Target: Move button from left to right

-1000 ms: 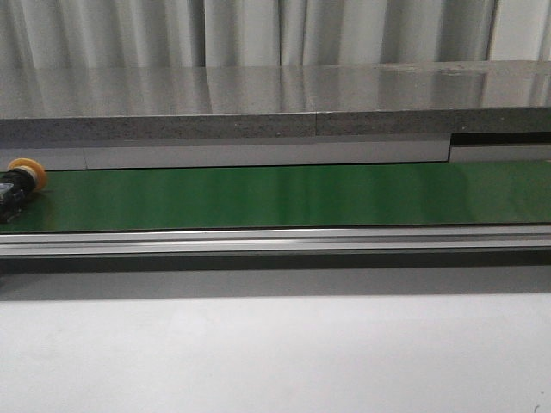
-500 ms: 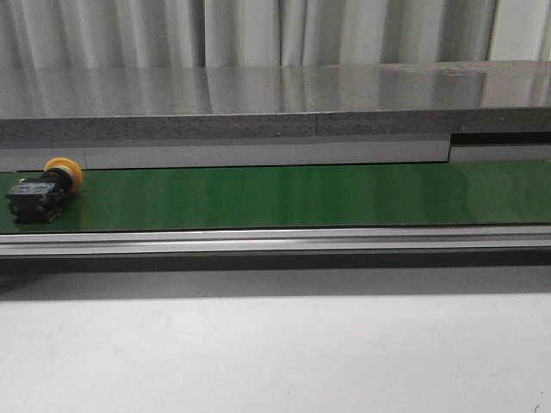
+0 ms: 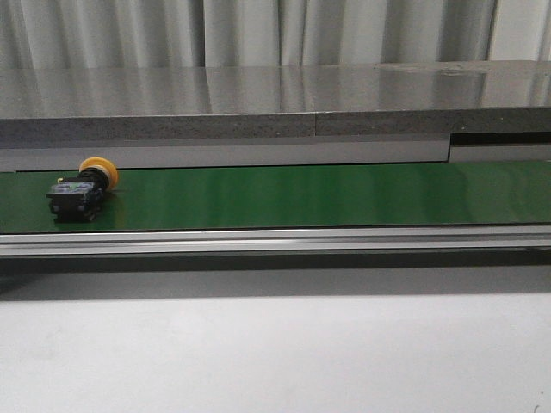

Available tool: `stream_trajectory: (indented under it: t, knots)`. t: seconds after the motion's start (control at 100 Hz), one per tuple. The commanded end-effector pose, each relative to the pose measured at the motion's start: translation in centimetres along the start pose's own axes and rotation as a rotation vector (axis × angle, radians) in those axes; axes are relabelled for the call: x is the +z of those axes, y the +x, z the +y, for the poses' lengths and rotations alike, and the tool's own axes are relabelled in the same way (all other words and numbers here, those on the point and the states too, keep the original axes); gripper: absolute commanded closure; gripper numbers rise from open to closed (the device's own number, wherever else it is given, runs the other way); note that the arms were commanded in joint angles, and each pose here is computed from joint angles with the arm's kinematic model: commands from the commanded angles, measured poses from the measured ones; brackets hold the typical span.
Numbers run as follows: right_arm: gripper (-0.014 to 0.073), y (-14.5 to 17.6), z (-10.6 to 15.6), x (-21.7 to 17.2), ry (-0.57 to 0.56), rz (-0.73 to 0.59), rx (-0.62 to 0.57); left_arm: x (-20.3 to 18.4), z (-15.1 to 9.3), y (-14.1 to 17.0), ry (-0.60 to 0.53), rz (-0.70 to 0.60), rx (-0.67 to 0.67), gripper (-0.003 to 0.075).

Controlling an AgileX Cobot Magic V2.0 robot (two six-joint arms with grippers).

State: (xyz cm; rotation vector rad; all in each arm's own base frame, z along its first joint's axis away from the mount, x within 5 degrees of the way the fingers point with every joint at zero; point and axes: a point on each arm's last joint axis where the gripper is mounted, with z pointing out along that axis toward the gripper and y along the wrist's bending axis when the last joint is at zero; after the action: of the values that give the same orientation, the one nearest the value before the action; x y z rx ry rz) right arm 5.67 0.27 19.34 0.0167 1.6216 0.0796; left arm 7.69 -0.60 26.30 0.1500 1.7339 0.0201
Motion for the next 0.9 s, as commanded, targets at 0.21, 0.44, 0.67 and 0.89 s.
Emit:
stream_trajectory:
  t: [0.21, 0.44, 0.67, 0.89]
  knots:
    - [0.0662, -1.5, 0.0, -0.3, 0.002, -0.116, -0.013, -0.2, 0.2, -1.8, -0.014, -0.124, -0.013, 0.0576]
    - [0.0662, -1.5, 0.0, -0.3, 0.002, -0.116, -0.013, -0.2, 0.2, -1.8, -0.014, -0.124, -0.013, 0.0739]
    - [0.0662, -1.7, 0.0, -0.3, 0.002, -0.137, -0.013, -0.2, 0.2, -1.8, -0.014, -0.124, -0.013, 0.0739]
    - [0.0662, -4.1, 0.1, -0.8, 0.0, -0.24, -0.013, -0.2, 0.2, -1.8, -0.014, -0.124, -0.013, 0.0739]
